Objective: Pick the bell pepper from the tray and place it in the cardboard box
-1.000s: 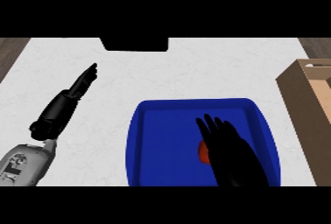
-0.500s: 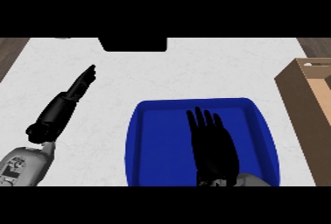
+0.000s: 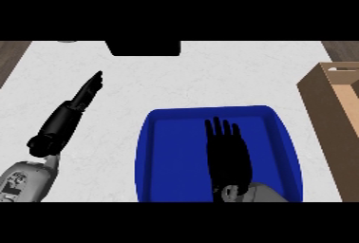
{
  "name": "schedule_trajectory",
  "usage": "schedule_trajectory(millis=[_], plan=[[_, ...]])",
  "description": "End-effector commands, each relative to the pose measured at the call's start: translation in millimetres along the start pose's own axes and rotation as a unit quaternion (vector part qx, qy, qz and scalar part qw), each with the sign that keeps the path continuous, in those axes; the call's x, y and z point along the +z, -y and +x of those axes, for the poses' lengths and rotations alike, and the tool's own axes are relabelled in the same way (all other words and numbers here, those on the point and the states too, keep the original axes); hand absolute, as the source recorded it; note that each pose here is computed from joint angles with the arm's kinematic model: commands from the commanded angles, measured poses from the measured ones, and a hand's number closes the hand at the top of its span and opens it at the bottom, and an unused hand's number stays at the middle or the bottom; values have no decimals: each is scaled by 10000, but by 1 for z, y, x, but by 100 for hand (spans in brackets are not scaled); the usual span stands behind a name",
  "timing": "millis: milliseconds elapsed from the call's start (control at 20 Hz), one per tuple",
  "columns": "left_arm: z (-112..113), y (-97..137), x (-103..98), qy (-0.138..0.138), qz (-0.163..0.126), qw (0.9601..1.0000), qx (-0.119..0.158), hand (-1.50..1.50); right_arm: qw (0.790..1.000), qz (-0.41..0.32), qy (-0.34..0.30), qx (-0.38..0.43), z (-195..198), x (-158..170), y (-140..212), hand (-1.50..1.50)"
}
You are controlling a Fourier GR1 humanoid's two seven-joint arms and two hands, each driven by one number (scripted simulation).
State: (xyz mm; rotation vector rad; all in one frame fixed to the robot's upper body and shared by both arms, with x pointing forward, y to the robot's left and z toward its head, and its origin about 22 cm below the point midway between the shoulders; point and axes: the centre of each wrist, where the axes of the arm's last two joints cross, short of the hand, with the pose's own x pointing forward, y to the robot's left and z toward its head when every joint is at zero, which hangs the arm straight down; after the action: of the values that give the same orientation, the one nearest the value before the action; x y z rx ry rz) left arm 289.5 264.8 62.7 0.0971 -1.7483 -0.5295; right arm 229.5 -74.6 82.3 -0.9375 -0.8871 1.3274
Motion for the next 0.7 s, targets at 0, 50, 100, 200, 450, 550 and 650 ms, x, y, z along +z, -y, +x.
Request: schedule_trajectory(millis=[0,50,100,200,450,550,650], plan=[[-1,-14,-3,-124,-30,9999,-17,0,9954,135,-878,368,3,-7,-4,-150],[-4,-1,-11,40,48,10000,11,0,9963,83,-817,244,-8,-12,-5,-150],[-14,-4,-13,-60,1,10000,-24,0,9965,116,-758,325,18,-2,-4,-150],[-2,-6,-9,-40,7,10000,78,0,9976,228,-639,102,-1,-9,-13,-150],[3,-13,14,1,-50,10000,40,0,9967,337,-708,207,-8,-22,-13,-150],[-2,-13,-6,8,9,10000,-22,0,9967,394,-696,167,2,-10,-25,-150],[-8,-17,7,-66,12,10000,-70,0,9954,313,-877,232,-5,-23,-26,-150]])
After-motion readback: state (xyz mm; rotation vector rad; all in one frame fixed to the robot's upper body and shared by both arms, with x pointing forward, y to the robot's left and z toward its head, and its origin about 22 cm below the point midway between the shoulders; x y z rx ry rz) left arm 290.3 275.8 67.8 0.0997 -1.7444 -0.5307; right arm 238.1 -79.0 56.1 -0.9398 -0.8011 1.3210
